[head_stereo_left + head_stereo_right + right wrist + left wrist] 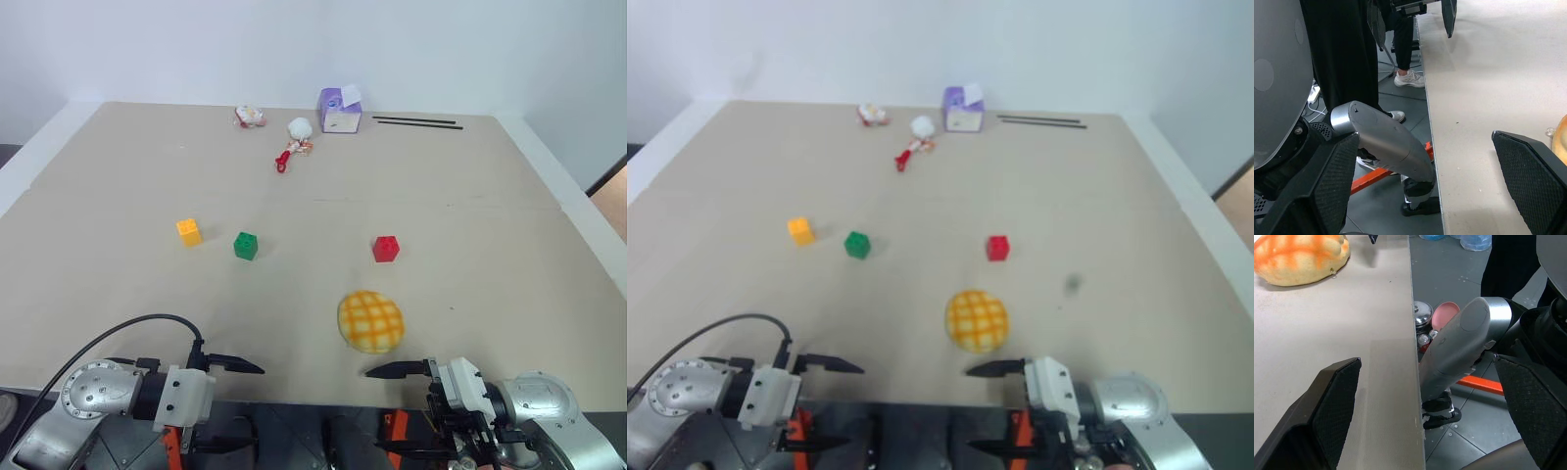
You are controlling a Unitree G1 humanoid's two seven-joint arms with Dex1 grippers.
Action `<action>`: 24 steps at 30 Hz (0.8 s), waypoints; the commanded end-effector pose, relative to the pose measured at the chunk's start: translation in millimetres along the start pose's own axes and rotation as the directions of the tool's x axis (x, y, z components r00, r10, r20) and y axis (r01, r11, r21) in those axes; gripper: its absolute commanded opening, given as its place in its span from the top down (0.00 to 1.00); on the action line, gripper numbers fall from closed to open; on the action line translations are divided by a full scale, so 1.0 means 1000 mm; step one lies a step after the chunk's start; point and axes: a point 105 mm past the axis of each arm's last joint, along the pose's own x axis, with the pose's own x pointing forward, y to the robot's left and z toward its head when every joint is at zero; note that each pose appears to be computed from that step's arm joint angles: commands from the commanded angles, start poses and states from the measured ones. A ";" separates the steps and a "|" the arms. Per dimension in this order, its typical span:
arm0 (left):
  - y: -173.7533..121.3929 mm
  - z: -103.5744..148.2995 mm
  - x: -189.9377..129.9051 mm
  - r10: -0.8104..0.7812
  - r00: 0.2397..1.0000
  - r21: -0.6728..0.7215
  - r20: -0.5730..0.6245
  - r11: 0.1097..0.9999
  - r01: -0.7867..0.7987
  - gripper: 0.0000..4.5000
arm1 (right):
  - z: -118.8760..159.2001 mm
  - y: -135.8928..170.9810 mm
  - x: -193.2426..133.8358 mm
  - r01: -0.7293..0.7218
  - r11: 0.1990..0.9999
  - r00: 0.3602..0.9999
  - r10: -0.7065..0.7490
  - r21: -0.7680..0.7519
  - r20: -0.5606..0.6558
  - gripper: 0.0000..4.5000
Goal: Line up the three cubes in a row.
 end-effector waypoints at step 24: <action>0.088 0.033 -0.038 0.284 0.955 -0.060 0.090 0.958 -0.279 0.01 | 0.056 -0.045 -0.013 0.161 0.987 0.977 -0.158 -0.009 0.146 0.00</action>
